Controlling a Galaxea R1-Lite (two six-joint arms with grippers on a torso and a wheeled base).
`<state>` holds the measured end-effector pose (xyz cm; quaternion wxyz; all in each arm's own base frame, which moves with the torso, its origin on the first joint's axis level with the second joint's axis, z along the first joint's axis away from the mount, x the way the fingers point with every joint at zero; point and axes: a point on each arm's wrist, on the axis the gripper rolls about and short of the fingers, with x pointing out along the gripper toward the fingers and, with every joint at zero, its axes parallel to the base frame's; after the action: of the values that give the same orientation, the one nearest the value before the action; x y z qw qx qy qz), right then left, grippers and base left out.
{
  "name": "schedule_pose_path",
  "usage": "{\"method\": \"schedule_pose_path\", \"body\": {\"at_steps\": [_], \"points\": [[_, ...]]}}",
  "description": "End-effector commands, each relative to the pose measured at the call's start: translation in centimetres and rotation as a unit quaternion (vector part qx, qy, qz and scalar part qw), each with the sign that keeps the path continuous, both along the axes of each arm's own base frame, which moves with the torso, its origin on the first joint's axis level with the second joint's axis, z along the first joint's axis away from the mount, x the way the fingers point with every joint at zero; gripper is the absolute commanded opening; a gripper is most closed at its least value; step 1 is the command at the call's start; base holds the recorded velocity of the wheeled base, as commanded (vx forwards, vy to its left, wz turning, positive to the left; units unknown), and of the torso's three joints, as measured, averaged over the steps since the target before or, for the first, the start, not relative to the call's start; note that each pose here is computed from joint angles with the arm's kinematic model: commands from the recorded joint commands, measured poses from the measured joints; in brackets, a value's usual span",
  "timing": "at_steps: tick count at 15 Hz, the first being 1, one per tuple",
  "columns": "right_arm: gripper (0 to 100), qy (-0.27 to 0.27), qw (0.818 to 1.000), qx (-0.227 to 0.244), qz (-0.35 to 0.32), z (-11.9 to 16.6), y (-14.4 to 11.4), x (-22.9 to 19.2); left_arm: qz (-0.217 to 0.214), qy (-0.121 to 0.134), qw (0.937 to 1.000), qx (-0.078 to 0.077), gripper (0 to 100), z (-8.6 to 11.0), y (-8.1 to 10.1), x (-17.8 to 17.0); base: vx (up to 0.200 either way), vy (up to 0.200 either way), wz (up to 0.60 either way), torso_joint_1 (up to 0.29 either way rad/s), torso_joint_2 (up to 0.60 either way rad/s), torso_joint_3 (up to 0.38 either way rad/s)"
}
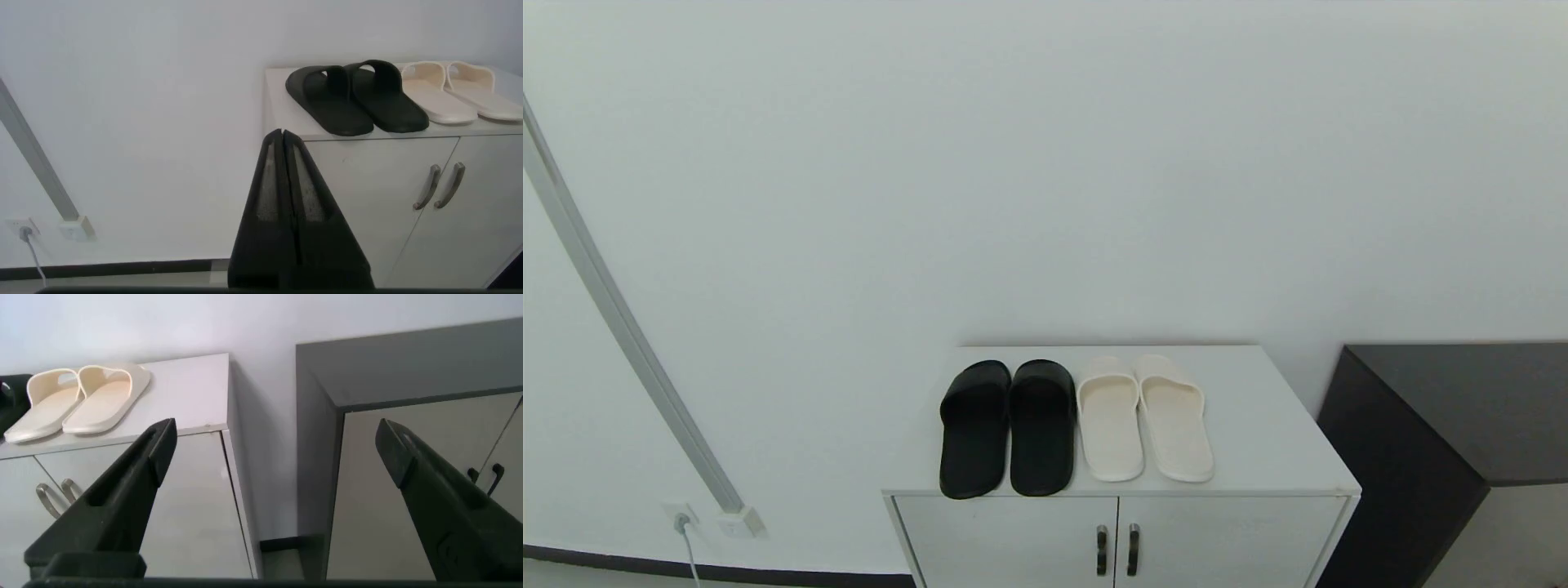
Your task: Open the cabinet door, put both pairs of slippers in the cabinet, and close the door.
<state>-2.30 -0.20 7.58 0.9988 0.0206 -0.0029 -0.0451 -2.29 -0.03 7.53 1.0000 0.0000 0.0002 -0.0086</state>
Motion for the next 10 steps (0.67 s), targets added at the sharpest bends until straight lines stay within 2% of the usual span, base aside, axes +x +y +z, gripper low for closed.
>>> {"method": "schedule_pose_path", "body": {"at_steps": [1,7,8,9,10], "points": [[100,0.001,1.0,-0.002,0.001,0.0,0.0,0.0,0.0,0.001,1.0,0.0,0,0.0,0.0,0.0,0.0,0.0,0.0,0.0,0.0,0.0],[100,0.004,1.0,-0.012,0.015,0.1,0.0,0.0,0.0,0.001,1.0,-0.001,0,0.0,0.0,0.0,0.0,0.0,0.0,0.0,0.0,0.0],[100,-0.013,0.999,0.018,0.03,2.0,0.1,-0.1,0.0,0.001,1.0,0.0,0,0.0,0.0,0.0,0.0,0.0,0.0,0.0,0.0,0.0],[100,-0.031,0.995,0.085,0.049,6.1,0.0,-0.3,0.0,0.001,1.0,0.0,0,0.0,0.0,0.0,0.0,0.0,0.0,0.0,0.0,0.0],[100,0.005,0.995,0.078,0.058,6.8,0.1,0.5,0.0,0.001,1.0,0.0,0,0.0,0.0,0.0,0.0,0.0,0.0,0.0,0.0,0.0]]}}
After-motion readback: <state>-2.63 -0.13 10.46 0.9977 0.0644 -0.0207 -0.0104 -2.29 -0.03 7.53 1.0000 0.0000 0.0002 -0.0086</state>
